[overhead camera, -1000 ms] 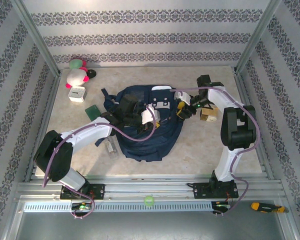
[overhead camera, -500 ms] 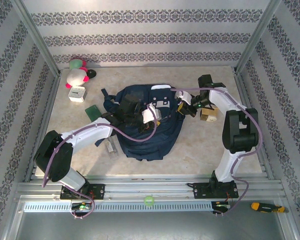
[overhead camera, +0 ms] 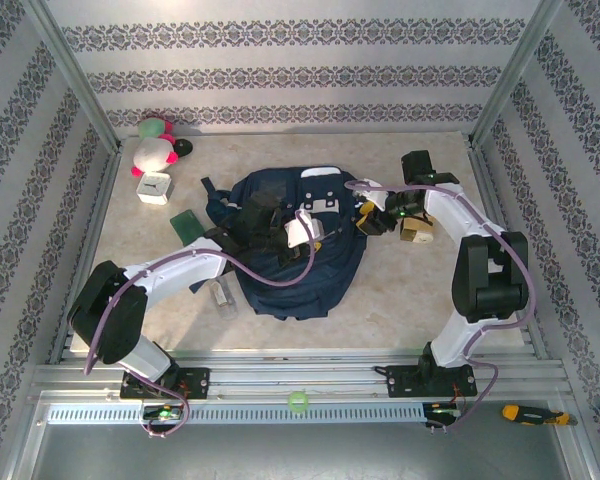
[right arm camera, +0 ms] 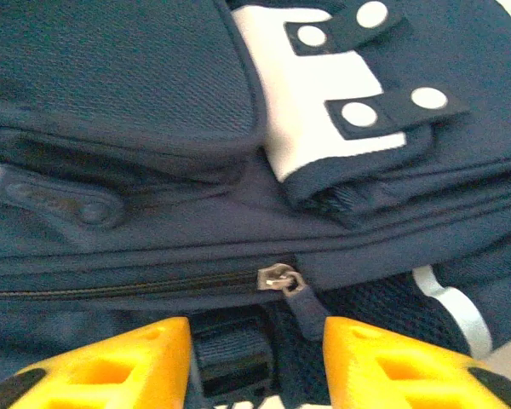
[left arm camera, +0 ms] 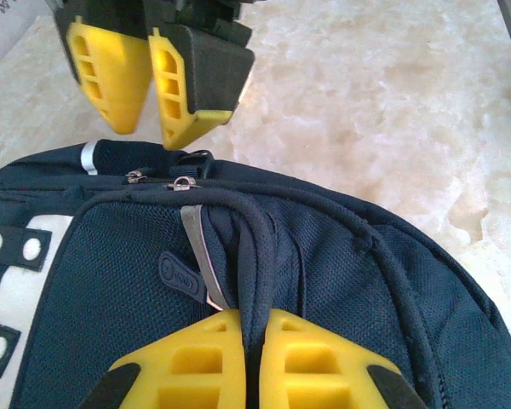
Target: Pack the student bag
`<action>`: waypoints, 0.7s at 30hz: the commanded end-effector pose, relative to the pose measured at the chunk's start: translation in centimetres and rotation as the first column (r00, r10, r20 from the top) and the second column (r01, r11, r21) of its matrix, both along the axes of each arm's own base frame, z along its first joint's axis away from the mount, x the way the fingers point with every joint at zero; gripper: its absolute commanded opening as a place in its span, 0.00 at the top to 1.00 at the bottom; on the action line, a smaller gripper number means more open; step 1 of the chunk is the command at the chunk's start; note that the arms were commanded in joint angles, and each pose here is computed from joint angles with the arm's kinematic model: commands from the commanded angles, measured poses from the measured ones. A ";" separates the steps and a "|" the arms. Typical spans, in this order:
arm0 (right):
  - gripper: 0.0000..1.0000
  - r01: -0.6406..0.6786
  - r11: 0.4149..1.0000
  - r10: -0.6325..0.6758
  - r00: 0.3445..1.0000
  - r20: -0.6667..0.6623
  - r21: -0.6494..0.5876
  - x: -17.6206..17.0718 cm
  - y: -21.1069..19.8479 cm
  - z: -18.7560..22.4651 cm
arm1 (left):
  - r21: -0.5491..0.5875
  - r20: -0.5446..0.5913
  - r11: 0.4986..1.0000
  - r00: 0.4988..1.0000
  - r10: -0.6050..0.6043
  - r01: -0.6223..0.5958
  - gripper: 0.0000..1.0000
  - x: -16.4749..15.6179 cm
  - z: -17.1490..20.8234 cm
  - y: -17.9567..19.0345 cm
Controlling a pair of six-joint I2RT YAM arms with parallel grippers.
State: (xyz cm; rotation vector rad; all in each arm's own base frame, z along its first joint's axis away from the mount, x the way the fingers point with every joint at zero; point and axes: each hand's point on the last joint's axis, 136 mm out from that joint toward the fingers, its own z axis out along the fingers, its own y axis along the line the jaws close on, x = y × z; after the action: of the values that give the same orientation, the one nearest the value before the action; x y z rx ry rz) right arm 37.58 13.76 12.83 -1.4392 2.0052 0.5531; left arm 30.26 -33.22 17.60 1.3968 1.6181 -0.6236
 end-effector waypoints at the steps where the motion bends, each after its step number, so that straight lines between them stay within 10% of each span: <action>1: 0.51 -0.046 0.998 0.047 0.998 0.033 -0.049 1.2 -0.5 -1.4 | -0.113 0.096 0.992 0.994 -0.047 0.058 0.99 -0.3 3.9 -0.8; 10: 0.52 -0.156 0.983 0.157 0.987 0.012 -0.093 1.1 0.5 -4.0 | -0.133 0.099 0.988 0.993 -0.070 0.083 0.99 -0.7 4.9 -1.0; 21: 0.93 -0.163 0.986 0.162 0.986 0.038 0.032 -0.3 1.8 -1.6 | -0.070 0.097 0.997 0.995 0.023 -0.016 1.00 0.8 3.5 -0.2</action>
State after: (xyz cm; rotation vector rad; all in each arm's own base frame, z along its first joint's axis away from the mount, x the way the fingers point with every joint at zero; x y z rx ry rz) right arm 38.51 14.55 9.23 -1.6102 1.9174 0.5606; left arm 30.11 -33.21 17.49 1.3927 1.6195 -0.6344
